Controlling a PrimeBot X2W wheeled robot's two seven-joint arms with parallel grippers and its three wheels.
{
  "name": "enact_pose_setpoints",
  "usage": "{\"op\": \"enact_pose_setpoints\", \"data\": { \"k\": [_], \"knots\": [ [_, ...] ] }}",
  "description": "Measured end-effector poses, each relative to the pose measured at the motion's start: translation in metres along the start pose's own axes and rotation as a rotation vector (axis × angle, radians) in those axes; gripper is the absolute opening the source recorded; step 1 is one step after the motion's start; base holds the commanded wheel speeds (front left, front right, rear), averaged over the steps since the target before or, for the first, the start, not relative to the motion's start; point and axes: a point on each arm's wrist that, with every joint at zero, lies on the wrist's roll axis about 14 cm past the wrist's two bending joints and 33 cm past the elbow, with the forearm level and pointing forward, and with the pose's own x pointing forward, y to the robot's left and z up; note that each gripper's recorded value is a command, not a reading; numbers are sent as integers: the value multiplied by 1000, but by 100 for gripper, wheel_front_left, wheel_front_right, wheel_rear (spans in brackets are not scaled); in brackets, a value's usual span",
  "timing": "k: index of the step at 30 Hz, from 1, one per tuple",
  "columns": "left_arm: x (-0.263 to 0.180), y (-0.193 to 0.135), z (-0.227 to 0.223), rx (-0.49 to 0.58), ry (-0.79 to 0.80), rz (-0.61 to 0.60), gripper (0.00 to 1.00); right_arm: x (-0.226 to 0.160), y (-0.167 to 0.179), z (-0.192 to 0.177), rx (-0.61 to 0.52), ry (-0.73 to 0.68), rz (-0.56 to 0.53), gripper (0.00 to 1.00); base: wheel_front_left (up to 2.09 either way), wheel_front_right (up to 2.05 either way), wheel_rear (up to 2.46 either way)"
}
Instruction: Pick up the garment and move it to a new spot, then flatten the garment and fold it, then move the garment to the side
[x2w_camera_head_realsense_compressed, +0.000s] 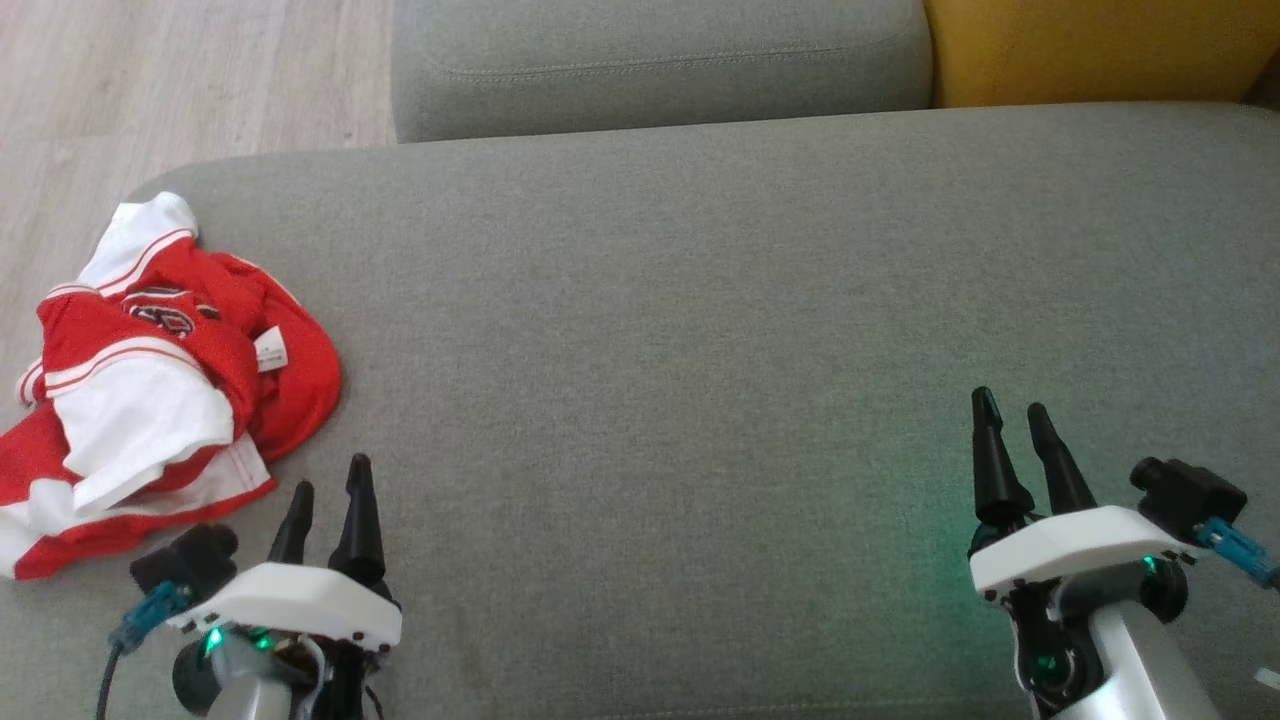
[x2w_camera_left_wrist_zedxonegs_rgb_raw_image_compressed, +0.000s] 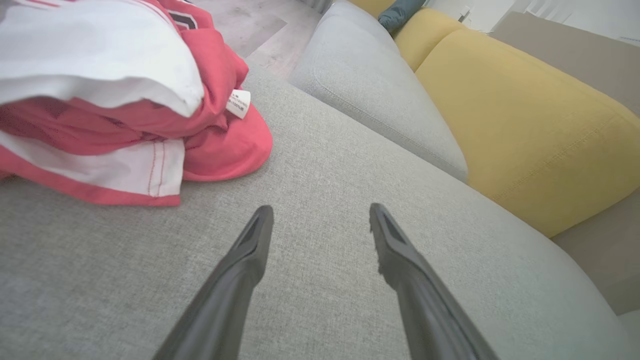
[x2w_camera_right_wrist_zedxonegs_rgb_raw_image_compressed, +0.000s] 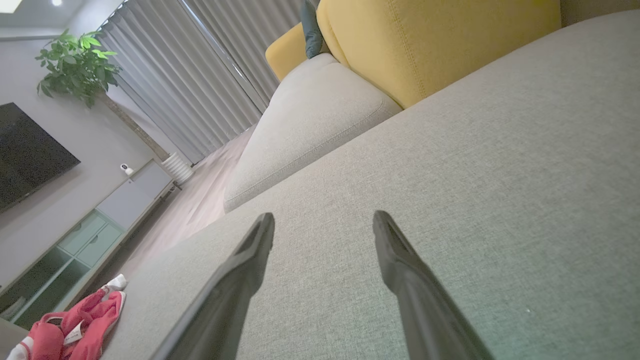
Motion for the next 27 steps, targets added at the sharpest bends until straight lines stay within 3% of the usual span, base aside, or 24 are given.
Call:
{"op": "enact_pose_setpoints", "data": {
  "k": [27],
  "knots": [
    [6,-26,24,353,-129,-65,100,6,17,26,-324,-112,63,100,0,0,0]
  ]
}}
